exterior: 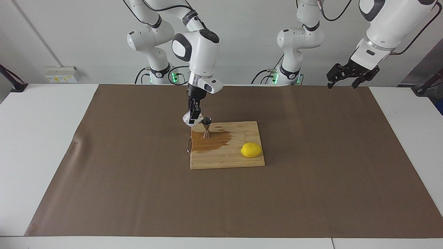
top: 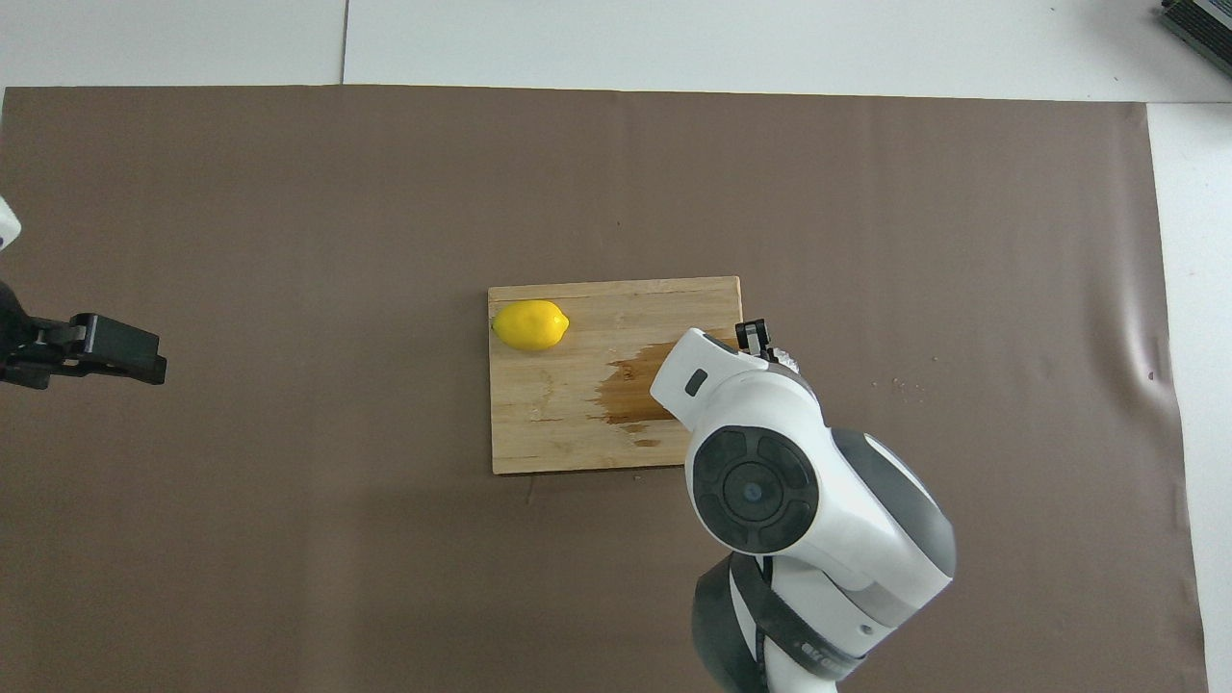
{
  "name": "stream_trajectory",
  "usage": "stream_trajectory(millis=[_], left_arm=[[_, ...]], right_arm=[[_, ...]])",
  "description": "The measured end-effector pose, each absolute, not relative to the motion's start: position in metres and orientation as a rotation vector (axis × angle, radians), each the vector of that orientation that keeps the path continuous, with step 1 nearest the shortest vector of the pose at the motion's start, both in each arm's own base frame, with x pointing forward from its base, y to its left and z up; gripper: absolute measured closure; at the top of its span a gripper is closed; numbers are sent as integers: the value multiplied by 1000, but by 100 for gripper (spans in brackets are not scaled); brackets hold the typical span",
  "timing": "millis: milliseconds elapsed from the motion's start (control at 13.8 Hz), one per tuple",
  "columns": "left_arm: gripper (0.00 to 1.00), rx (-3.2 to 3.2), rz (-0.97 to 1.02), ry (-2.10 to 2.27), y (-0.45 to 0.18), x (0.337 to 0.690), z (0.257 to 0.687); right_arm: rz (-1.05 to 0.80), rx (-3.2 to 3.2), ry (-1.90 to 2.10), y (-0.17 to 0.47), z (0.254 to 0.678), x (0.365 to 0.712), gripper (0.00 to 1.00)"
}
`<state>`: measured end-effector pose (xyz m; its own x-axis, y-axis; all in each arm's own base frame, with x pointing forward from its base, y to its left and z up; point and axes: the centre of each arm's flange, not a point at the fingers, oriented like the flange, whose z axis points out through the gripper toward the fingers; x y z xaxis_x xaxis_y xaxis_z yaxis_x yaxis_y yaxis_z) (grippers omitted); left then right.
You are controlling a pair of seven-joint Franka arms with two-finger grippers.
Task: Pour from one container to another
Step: 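Tilt the white cup over the metal cup with the right gripper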
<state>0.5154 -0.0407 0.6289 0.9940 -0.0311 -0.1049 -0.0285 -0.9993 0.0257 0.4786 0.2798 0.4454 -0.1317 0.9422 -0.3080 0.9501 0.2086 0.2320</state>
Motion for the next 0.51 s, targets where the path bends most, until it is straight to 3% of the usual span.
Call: stream_trajectory(millis=[509], left_arm=[[0, 3113, -164, -48, -41, 515, 629]], right_arm=[[-29, 1751, 2061, 294, 437, 466, 51]])
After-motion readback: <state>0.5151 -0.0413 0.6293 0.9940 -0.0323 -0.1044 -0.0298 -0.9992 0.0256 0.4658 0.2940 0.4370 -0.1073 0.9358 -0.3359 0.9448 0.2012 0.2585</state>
